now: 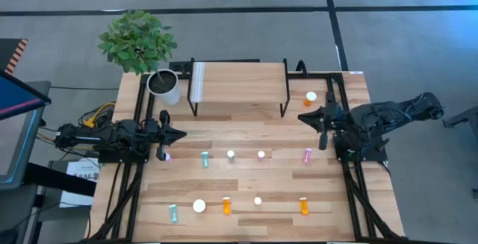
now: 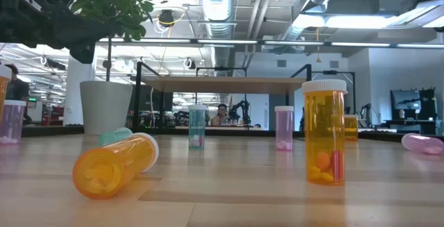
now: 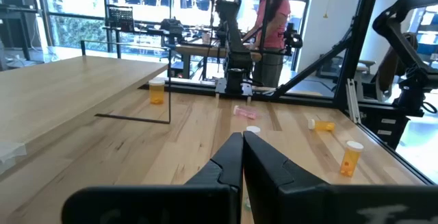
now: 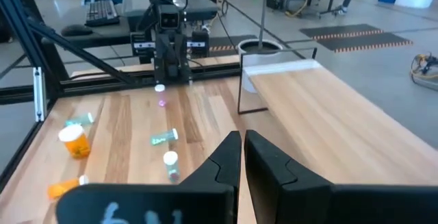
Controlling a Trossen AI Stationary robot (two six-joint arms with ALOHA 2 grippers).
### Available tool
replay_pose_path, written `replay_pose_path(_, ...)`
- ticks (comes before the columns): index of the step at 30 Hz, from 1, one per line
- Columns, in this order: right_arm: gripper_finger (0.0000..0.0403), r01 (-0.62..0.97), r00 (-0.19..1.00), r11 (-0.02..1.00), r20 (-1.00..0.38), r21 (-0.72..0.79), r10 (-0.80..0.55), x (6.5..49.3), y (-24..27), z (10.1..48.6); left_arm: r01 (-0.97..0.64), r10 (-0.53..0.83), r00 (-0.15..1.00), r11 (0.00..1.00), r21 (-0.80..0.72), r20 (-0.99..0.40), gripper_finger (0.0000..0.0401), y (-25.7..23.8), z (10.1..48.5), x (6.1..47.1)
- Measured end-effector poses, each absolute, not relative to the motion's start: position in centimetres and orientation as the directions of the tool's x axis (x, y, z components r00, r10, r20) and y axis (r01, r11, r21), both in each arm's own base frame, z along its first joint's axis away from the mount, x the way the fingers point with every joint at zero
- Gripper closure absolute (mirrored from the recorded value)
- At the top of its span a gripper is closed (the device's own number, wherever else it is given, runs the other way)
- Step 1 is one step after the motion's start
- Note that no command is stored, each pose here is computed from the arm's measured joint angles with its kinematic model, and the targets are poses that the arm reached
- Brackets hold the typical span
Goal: Pick and place medicine bottles onto shelf by color
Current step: Put the middle pink pill bottle on the shelf
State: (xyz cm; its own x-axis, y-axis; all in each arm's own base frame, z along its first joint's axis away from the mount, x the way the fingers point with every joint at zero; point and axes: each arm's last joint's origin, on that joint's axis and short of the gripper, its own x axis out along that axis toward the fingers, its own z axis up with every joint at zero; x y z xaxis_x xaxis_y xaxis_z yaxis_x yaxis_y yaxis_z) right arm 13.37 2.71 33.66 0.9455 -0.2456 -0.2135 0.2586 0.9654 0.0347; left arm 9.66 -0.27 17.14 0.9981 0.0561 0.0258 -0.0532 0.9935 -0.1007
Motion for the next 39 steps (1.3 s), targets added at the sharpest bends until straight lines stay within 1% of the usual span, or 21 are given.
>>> replay_pose_path(4,0.0356,0.266,0.942,0.962,-0.226,0.063,-0.246,13.6,2.8,33.4,-0.053,0.056,0.998,0.994,-0.101,0.025,0.0401,-0.3,17.1,9.7)
replay_pose_path(11,0.0356,0.266,0.927,0.963,-0.289,0.055,-0.239,13.9,3.1,31.4,-0.053,0.056,0.998,0.993,-0.101,0.026,0.0401,-0.3,17.1,9.7)
replay_pose_path(19,0.0356,0.291,0.900,0.948,-0.372,0.131,-0.225,14.1,3.6,27.8,-0.053,0.056,0.998,0.994,-0.101,0.025,0.0401,-0.3,17.1,9.7)
replay_pose_path(22,0.0356,0.309,0.883,0.941,-0.409,0.137,-0.230,14.0,3.7,26.2,-0.053,0.056,0.998,0.993,-0.101,0.026,0.0401,-0.3,17.1,9.7)
replay_pose_path(27,0.0352,0.322,0.890,0.930,-0.392,0.180,-0.233,14.3,3.9,24.7,-0.053,0.056,0.998,0.993,-0.101,0.026,0.0401,-0.3,17.1,9.7)
replay_pose_path(32,0.0321,0.295,0.903,0.933,-0.378,0.204,-0.203,14.8,4.1,23.9,-0.053,0.056,0.998,0.993,-0.101,0.026,0.0401,-0.3,17.1,9.7)
replay_pose_path(36,0.0276,0.291,0.904,0.930,-0.382,0.226,-0.191,15.8,4.5,23.1,-0.053,0.056,0.998,0.993,-0.101,0.025,0.0401,-0.3,17.1,9.7)
replay_pose_path(39,0.0240,0.306,0.892,0.930,-0.403,0.203,-0.205,17.0,4.7,22.3,-0.053,0.056,0.998,0.994,-0.101,0.026,0.0401,-0.3,17.1,9.7)
